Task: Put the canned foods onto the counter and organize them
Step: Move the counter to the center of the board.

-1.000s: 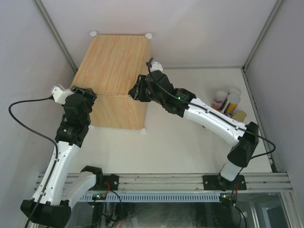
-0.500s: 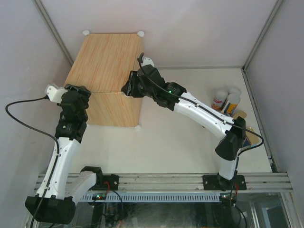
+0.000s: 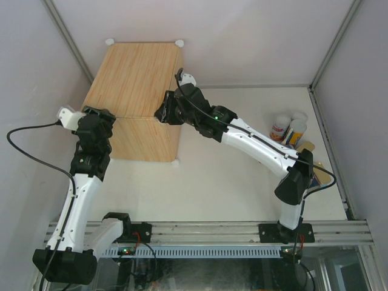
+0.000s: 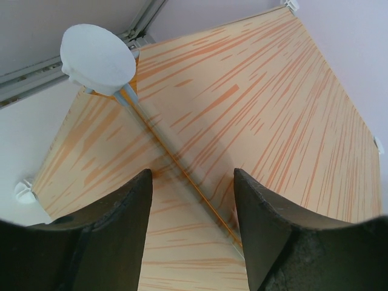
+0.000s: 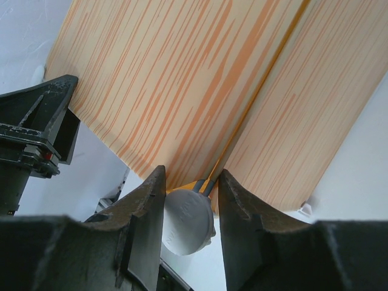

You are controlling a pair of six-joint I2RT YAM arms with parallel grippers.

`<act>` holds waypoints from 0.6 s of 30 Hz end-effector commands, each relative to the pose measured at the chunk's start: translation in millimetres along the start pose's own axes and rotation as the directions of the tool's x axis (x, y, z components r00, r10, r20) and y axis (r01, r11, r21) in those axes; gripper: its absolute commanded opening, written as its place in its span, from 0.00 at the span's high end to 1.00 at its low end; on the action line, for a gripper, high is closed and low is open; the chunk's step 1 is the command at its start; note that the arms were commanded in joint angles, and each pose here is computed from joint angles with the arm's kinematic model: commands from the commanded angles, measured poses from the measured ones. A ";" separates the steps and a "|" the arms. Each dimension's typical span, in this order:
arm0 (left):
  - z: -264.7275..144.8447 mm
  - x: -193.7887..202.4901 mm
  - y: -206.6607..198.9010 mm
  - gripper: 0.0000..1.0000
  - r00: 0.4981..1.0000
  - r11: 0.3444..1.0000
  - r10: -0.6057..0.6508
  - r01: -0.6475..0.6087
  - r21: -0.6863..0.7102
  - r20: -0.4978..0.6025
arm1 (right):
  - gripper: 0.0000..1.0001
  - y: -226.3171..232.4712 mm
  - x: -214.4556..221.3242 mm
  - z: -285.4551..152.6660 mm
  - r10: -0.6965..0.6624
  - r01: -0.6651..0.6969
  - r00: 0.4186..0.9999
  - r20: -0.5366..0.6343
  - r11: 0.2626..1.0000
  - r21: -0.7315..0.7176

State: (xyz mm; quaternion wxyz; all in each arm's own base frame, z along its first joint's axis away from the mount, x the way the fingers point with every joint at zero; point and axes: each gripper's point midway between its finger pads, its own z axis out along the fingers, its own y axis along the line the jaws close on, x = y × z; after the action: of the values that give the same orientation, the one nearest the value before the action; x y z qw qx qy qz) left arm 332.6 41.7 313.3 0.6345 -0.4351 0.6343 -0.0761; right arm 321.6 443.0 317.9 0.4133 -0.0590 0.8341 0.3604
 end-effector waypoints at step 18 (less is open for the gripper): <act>-35.4 -38.4 -3.4 0.21 0.999 1.000 0.013 -0.013 0.016 0.032 | 0.38 -6.2 2.6 -28.5 -0.019 0.015 0.998 -0.061 0.998 -0.056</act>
State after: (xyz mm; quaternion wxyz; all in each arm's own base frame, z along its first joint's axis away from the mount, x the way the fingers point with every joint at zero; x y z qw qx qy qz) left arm 309.7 42.2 318.8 0.6276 -0.4280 0.6464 -0.0715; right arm 317.9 431.2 315.8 0.3977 -0.0682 0.8355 0.3731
